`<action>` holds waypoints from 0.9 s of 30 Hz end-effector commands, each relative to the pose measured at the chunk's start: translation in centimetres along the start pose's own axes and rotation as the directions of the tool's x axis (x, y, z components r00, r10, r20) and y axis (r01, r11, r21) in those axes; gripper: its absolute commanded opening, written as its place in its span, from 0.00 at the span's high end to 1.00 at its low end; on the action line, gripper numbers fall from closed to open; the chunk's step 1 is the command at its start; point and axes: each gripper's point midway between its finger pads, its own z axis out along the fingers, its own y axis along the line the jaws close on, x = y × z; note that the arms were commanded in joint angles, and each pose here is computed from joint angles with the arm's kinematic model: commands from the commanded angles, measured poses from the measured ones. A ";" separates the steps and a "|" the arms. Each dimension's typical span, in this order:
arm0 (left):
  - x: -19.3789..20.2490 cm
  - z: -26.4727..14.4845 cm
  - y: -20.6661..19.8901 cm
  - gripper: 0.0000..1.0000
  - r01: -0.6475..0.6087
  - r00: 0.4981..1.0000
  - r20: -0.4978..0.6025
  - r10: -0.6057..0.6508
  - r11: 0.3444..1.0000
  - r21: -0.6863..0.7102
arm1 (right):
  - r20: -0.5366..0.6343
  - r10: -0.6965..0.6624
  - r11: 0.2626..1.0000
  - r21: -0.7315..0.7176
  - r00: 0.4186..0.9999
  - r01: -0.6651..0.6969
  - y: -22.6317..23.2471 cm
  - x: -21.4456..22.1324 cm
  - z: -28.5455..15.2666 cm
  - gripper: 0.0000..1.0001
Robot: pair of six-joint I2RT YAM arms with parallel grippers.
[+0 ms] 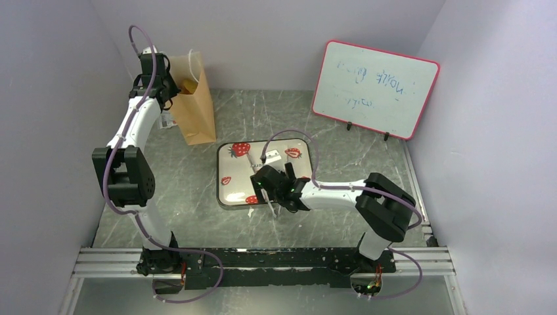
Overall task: Take the fake bread out of the paper bag
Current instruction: Move the paper bag to the center of the board.
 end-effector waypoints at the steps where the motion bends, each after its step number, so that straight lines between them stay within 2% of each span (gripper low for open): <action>1: 1.1 0.7 0.0 0.93 -0.023 0.999 -0.033 0.023 1.000 -0.015 | 0.022 0.005 1.000 0.001 1.000 -0.005 0.4 -0.2 0.5 0.00; 9: 0.4 0.2 -0.4 0.93 -0.082 0.997 -0.006 0.082 0.996 -0.037 | 0.022 -0.003 1.000 0.012 1.000 0.003 0.4 0.1 1.3 0.05; 15: 0.4 -0.4 -0.4 0.93 -0.110 0.994 0.005 0.111 0.991 -0.070 | 0.017 -0.006 0.999 0.038 1.000 0.005 0.2 0.0 1.4 0.02; 20: 0.4 -0.8 0.0 0.93 -0.108 0.994 0.013 0.109 0.990 -0.096 | 0.074 -0.006 0.999 0.053 0.997 0.002 -0.4 -2.7 -0.3 0.00; 27: 1.0 -1.1 0.7 0.93 -0.099 0.995 0.013 0.102 0.988 -0.119 | 0.187 -0.003 0.996 0.084 0.982 -0.013 0.0 -9.6 -2.8 0.00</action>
